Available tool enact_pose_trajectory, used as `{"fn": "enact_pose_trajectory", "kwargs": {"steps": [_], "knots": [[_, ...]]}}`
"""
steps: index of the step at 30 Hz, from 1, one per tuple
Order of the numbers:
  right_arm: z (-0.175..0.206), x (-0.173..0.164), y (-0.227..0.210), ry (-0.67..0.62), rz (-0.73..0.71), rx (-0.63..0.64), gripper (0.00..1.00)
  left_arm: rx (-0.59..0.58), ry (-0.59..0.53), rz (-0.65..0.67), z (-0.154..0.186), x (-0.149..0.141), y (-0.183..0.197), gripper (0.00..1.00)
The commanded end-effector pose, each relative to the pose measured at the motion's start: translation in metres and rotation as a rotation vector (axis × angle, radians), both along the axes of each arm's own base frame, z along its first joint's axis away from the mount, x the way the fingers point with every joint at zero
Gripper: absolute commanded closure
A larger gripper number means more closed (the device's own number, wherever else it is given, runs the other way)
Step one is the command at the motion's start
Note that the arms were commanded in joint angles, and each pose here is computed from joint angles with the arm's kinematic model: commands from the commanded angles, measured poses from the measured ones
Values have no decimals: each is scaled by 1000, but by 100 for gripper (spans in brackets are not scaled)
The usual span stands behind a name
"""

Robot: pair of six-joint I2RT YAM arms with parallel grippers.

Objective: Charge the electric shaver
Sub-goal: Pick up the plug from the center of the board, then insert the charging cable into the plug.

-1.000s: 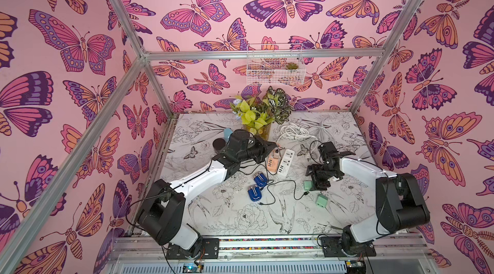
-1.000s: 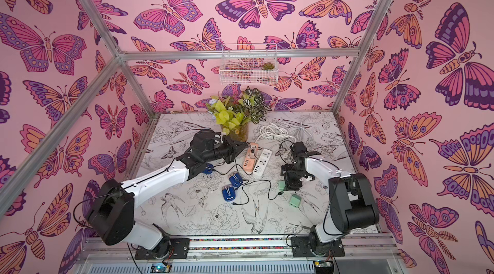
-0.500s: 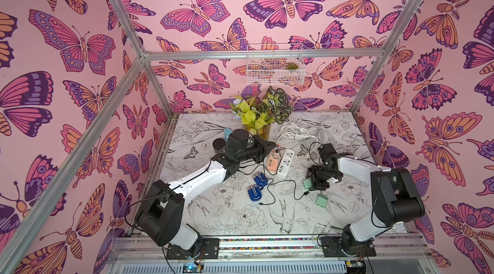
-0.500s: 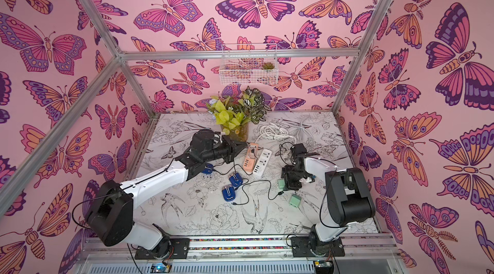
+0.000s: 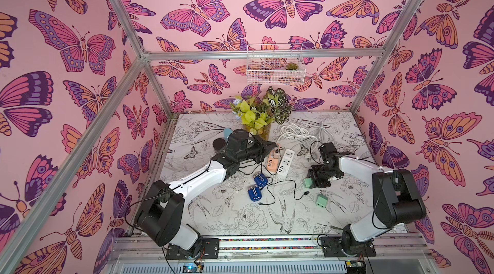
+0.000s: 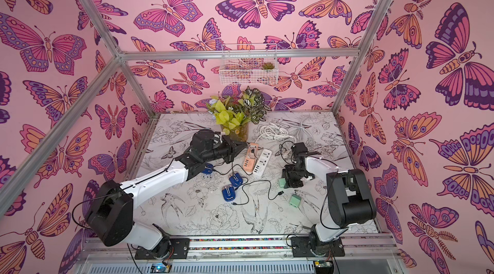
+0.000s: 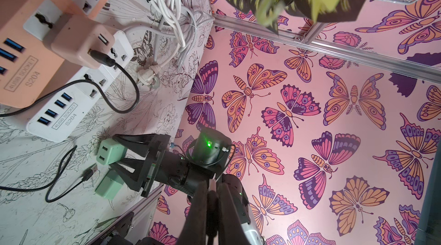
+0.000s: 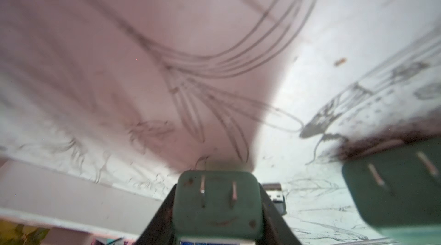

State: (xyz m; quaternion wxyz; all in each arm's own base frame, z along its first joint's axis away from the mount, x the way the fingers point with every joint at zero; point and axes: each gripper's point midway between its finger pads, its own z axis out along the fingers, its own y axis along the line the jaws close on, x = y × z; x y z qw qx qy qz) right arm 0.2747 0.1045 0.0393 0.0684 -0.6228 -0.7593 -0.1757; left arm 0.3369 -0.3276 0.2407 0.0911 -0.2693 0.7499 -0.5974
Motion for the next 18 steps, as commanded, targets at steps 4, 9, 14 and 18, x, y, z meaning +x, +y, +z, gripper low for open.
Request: {"fn": "enact_pose_trajectory", "kwargs": {"steps": [4, 9, 14, 18], "knots": [[133, 64, 26, -532, 93, 130, 100, -13, -50, 0, 16, 6, -1, 100], [216, 93, 71, -897, 98, 365, 100, -37, -78, 20, 28, 15, -4, 100], [251, 95, 103, -1051, 108, 498, 100, -67, -115, 30, 43, 25, -10, 100], [261, 97, 107, -1089, 80, 533, 100, -62, -112, 30, 40, 27, -11, 100]]}}
